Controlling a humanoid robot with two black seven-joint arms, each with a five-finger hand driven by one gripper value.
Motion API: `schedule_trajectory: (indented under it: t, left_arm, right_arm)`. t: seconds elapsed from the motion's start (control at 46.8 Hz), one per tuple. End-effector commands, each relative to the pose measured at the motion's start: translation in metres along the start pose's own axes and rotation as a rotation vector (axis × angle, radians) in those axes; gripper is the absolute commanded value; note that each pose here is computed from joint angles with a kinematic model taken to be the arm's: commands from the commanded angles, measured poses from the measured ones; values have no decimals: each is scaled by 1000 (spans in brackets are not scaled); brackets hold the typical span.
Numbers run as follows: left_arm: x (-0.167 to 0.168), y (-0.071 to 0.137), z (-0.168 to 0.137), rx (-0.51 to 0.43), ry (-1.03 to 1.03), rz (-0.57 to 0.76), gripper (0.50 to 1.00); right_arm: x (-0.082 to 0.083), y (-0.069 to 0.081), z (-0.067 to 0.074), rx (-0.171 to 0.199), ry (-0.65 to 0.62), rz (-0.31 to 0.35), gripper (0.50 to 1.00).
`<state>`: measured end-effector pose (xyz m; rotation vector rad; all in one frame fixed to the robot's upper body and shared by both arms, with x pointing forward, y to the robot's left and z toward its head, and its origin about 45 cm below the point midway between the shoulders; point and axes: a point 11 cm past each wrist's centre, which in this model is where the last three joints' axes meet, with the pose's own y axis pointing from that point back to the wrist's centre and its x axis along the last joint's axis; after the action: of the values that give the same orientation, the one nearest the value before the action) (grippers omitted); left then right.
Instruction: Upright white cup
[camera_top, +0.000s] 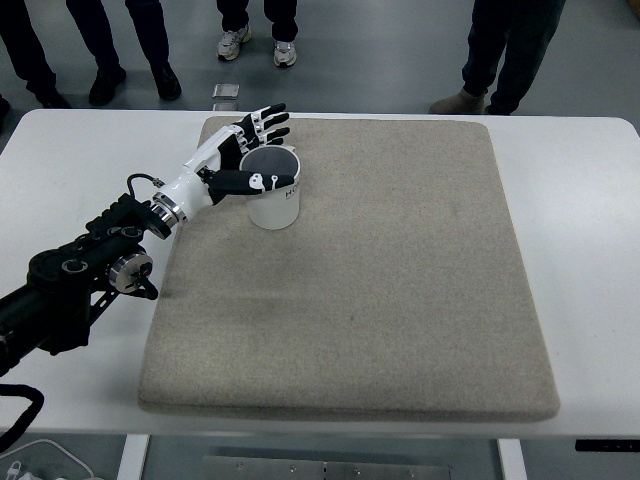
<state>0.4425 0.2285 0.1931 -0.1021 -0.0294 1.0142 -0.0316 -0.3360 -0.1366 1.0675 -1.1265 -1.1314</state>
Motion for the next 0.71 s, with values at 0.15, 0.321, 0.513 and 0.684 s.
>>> schedule_trajectory:
  t: [0.15, 0.321, 0.513, 0.684]
  left_arm:
    - [7, -6, 17, -41, -3, 9, 994]
    - [18, -17, 45, -104, -15, 30, 994]
    - [24, -38, 84, -175, -55, 29, 994]
    - [42, -51, 124, -233, -84, 56, 990]
  right_arm:
    - [0, 0, 0, 0, 0, -1, 930]
    - [0, 0, 0, 0, 0, -1, 930]
    - [0, 0, 0, 0, 0, -1, 930]
    - [0, 0, 0, 0, 0, 0, 930]
